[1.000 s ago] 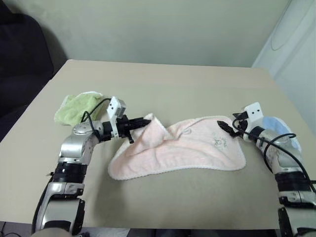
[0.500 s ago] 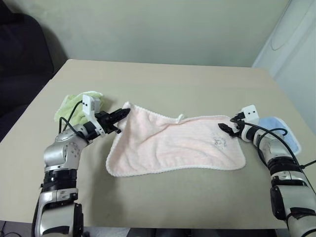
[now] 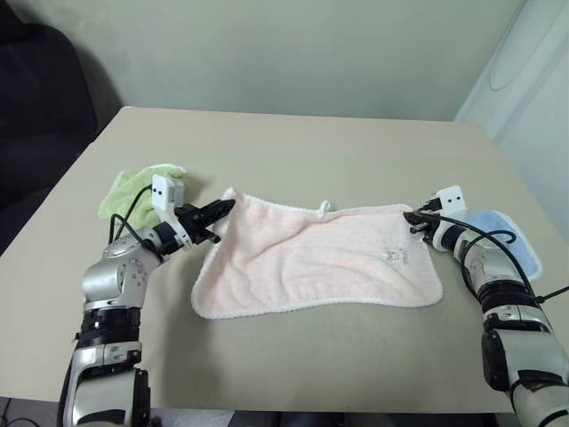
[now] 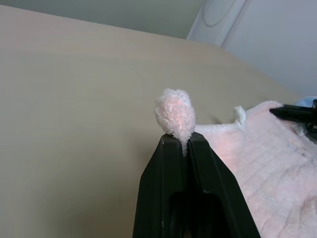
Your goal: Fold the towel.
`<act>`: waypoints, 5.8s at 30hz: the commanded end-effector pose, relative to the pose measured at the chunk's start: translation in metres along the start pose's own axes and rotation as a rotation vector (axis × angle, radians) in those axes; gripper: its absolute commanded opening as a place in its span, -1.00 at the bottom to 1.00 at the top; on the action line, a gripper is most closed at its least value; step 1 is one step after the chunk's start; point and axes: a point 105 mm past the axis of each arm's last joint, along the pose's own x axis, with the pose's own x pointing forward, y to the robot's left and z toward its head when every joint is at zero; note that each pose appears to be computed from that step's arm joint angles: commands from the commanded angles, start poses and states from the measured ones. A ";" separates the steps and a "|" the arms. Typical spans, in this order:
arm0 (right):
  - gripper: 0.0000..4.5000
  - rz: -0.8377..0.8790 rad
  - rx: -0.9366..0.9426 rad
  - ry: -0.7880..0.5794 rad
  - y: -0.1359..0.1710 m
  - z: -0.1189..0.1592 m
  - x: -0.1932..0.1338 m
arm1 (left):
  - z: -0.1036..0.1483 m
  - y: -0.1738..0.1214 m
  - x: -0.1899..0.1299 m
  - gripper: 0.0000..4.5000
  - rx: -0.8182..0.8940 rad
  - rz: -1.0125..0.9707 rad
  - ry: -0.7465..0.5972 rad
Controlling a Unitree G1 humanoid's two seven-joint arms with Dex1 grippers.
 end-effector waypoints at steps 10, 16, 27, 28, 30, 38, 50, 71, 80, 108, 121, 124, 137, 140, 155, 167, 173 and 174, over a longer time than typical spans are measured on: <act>-0.98 -0.105 -0.104 -0.243 -0.024 0.098 -0.048 | 0.054 -0.004 0.026 -1.00 0.151 0.020 -0.136; -0.98 -0.203 -0.203 -0.367 -0.041 0.165 -0.064 | 0.125 -0.005 0.064 -1.00 0.218 0.042 -0.305; -0.98 -0.050 -0.199 -0.478 -0.015 0.162 -0.138 | 0.107 -0.006 0.025 -1.00 0.238 -0.109 -0.260; -0.98 -0.028 -0.177 -0.443 -0.010 0.147 -0.142 | 0.095 -0.007 0.016 -1.00 0.229 -0.128 -0.231; -0.98 0.027 -0.141 -0.339 0.003 0.110 -0.149 | 0.068 -0.009 -0.002 -1.00 0.207 -0.153 -0.146; -0.98 0.269 0.023 -0.018 0.069 0.015 -0.179 | 0.013 -0.035 -0.060 -1.00 0.077 -0.253 0.095; -0.98 0.184 -0.037 -0.014 0.045 0.019 -0.162 | 0.013 -0.003 -0.046 -1.00 0.121 -0.032 0.070; -0.98 0.062 -0.218 -0.317 -0.019 0.133 -0.138 | 0.115 0.008 0.016 -1.00 0.245 -0.149 -0.181; -0.98 0.297 -0.012 0.041 0.059 0.014 -0.180 | 0.014 -0.010 -0.061 -1.00 0.099 -0.237 0.134; -0.98 0.092 -0.141 -0.061 -0.007 0.060 -0.148 | 0.070 0.023 -0.019 -1.00 0.117 -0.032 -0.053; -0.98 0.103 -0.287 -0.258 -0.019 0.138 -0.148 | 0.148 0.007 -0.026 -1.00 0.258 -0.114 -0.229; -0.98 0.162 -0.233 -0.185 -0.006 0.108 -0.154 | 0.119 0.001 -0.045 -1.00 0.245 -0.154 -0.139; -0.98 0.364 0.005 0.156 0.052 -0.003 -0.200 | 0.009 -0.030 -0.112 -1.00 0.081 -0.203 0.231; -0.98 0.393 0.024 0.175 0.060 -0.010 -0.201 | 0.006 -0.025 -0.115 -1.00 0.080 -0.179 0.246; -0.98 0.171 -0.089 0.146 0.020 -0.008 -0.151 | 0.009 0.023 -0.057 -1.00 0.152 0.013 0.178; -0.98 0.105 -0.106 0.194 0.008 -0.028 -0.131 | -0.015 0.034 -0.028 -1.00 0.183 0.015 0.249; -0.98 0.098 -0.113 0.205 0.007 -0.033 -0.124 | -0.021 0.034 -0.026 -1.00 0.193 0.003 0.283; -0.98 0.098 -0.113 0.205 0.007 -0.033 -0.124 | -0.022 0.034 -0.026 -1.00 0.195 0.004 0.286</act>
